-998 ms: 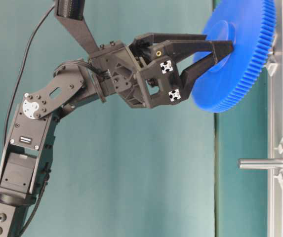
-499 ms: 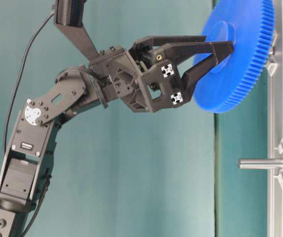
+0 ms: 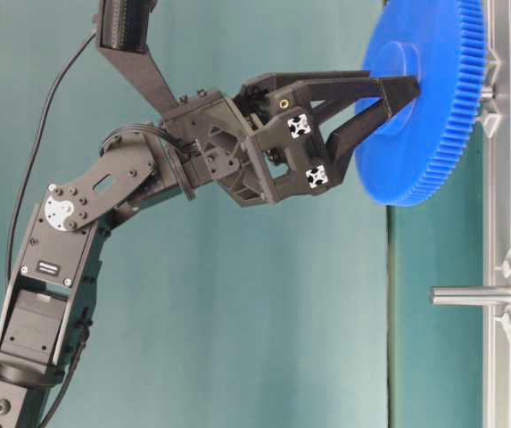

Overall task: Insert the large gear onto the shaft.
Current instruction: 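Align the gear's center hole above the right metal shaft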

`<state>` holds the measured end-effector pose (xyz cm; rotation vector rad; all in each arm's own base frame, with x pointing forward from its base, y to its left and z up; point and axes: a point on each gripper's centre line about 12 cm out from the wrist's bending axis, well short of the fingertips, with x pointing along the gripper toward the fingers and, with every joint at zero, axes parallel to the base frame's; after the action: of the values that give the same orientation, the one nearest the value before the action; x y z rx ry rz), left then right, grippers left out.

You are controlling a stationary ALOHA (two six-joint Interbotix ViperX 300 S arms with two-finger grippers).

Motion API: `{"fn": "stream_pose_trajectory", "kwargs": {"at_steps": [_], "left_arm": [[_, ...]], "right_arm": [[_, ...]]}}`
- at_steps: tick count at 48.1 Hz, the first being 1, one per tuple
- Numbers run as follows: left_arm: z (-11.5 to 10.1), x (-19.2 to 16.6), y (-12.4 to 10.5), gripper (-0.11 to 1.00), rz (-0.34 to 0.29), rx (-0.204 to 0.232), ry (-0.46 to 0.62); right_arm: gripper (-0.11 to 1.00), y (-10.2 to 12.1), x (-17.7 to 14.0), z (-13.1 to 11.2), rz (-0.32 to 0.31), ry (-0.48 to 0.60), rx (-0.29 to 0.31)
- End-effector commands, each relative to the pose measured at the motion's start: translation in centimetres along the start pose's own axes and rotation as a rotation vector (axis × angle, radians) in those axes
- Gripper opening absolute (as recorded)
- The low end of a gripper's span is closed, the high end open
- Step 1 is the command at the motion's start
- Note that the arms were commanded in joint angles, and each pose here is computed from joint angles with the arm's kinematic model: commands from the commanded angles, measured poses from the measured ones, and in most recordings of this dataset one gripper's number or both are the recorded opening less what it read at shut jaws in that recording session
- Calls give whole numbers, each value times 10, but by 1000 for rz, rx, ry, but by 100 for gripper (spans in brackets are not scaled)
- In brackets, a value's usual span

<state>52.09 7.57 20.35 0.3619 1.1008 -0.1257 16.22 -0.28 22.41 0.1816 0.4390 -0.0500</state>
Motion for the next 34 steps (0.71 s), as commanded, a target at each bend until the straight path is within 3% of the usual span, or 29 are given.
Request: {"fn": "stream_pose_trajectory", "kwargs": {"at_steps": [1, 8, 16, 34], "left_arm": [[2, -14, 15, 79, 28, -21, -22], [1, -13, 15, 79, 25, -30, -18], [-4, -9, 16, 83, 21, -69, -3], [-6, -7, 15, 87, 18, -95, 2]], "right_arm": [[65, 1, 0, 6, 1, -17, 11], [65, 1, 0, 7, 1, -19, 11], [65, 1, 0, 7, 1, -19, 11], [65, 1, -1, 7, 1, -20, 11]]}}
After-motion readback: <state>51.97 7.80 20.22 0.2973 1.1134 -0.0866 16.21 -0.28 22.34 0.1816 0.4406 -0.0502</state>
